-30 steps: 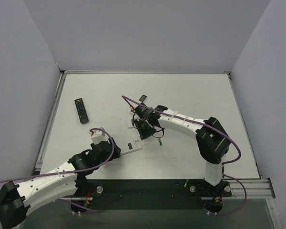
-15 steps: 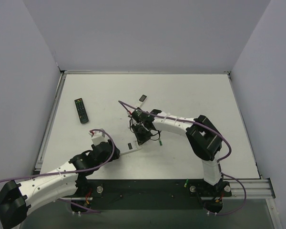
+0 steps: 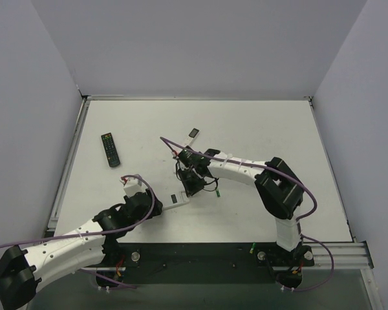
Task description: Load the batteries into the remote control
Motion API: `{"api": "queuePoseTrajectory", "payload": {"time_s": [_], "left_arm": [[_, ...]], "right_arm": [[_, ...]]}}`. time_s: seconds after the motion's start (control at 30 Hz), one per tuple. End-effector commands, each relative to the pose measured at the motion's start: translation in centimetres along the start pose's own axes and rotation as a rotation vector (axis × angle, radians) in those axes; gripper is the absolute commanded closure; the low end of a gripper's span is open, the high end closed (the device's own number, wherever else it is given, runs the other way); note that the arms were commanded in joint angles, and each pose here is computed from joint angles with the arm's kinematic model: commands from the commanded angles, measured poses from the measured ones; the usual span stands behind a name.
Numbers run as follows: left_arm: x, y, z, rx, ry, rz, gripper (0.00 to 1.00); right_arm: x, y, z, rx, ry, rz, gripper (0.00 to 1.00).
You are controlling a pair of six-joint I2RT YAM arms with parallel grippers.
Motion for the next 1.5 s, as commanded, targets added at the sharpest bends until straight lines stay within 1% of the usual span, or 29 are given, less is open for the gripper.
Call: {"api": "queuePoseTrajectory", "payload": {"time_s": [0.0, 0.07, 0.17, 0.2, 0.3, 0.37, 0.5, 0.87, 1.03, 1.33, 1.4, 1.47], "left_arm": [[-0.7, -0.2, -1.2, -0.049, -0.048, 0.029, 0.33], [-0.6, -0.2, -1.2, -0.056, -0.054, 0.029, 0.33], [-0.6, -0.2, -1.2, -0.059, -0.056, 0.032, 0.33], [-0.7, -0.2, -1.3, -0.061, -0.058, 0.032, 0.33], [-1.0, -0.2, -1.5, -0.056, -0.045, 0.033, 0.34], [-0.9, -0.1, -1.4, -0.048, -0.028, 0.022, 0.34], [-1.1, 0.2, -1.1, -0.026, -0.006, 0.012, 0.34], [-1.5, 0.9, -1.0, 0.0, 0.036, -0.017, 0.34], [-1.5, 1.1, -0.9, 0.007, 0.041, -0.021, 0.41], [-1.5, 1.1, -0.7, 0.019, 0.041, -0.017, 0.48], [-1.6, 1.1, -0.7, 0.021, 0.039, -0.014, 0.49], [-1.6, 1.0, -0.6, 0.024, 0.036, -0.01, 0.5]], "right_arm": [[-1.4, -5.0, -0.6, -0.109, 0.002, 0.062, 0.84], [-2.6, -6.7, -0.7, -0.152, 0.024, 0.098, 0.83], [-5.9, -7.7, 0.3, -0.159, 0.087, 0.182, 0.82], [-7.3, -7.6, 0.9, -0.144, 0.12, 0.207, 0.82], [-9.5, -7.4, 2.5, -0.112, 0.18, 0.253, 0.82], [-10.2, -7.1, 3.1, -0.097, 0.202, 0.271, 0.83], [-10.8, -5.9, 4.2, -0.053, 0.221, 0.288, 0.83], [-10.6, -3.7, 5.0, -0.011, 0.245, 0.261, 0.83], [-10.5, -3.2, 5.6, 0.007, 0.253, 0.249, 0.83], [-10.5, -2.6, 6.5, 0.037, 0.255, 0.271, 0.83], [-10.7, -2.7, 6.7, 0.037, 0.25, 0.285, 0.85], [-10.7, -2.8, 6.9, 0.04, 0.242, 0.292, 0.92]]}}
Point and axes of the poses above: each gripper's point midway between its finger pads, its own y axis out along the fingers, its own x axis along the line the jaws close on, z = x × y, the point moved 3 cm from there along -y, back along the fingers, and after that the axes turned 3 degrees about y, right-handed, at the moved point
